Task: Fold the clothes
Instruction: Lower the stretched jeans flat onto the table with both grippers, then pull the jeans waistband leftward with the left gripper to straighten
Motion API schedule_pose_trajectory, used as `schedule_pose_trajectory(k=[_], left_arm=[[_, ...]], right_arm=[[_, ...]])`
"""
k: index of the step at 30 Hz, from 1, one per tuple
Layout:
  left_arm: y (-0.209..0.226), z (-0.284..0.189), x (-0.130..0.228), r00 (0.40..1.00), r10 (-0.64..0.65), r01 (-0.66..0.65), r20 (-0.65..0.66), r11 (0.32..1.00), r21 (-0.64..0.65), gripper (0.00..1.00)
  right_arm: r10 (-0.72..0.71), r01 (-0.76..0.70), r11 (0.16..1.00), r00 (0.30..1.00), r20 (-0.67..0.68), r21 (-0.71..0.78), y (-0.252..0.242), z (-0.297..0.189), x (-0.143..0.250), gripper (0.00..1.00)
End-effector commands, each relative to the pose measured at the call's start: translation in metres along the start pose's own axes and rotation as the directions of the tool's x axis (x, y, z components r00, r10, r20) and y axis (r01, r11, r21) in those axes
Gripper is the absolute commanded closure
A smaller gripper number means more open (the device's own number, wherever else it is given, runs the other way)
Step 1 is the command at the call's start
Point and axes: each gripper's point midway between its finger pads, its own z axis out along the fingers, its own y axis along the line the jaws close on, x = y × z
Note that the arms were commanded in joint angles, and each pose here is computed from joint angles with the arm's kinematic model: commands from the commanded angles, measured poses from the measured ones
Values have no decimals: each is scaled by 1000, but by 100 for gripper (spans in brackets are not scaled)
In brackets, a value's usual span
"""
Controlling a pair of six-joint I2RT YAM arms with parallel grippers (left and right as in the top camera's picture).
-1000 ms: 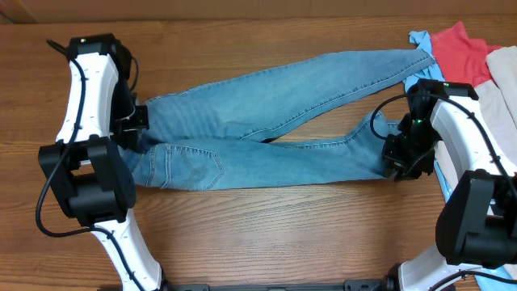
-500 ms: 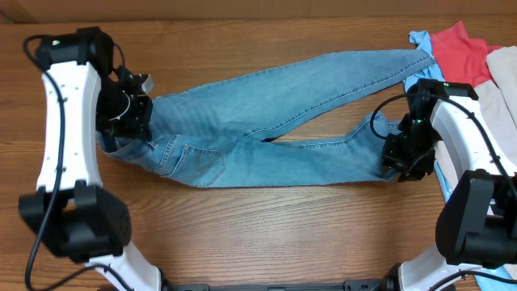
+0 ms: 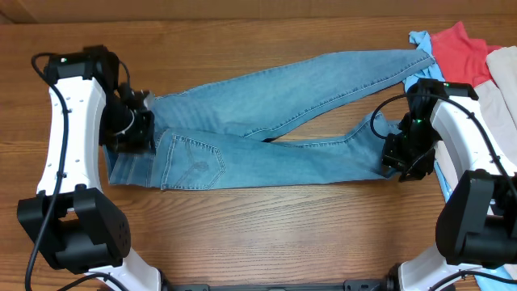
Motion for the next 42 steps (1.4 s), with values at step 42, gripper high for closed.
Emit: schedule_pose_trajectory(k=[42], left_arm=[[17, 2, -78, 976, -172, 171, 136, 985, 17, 62]], right_arm=[[-2, 1, 1000, 999, 34, 5, -2, -4, -3, 55]])
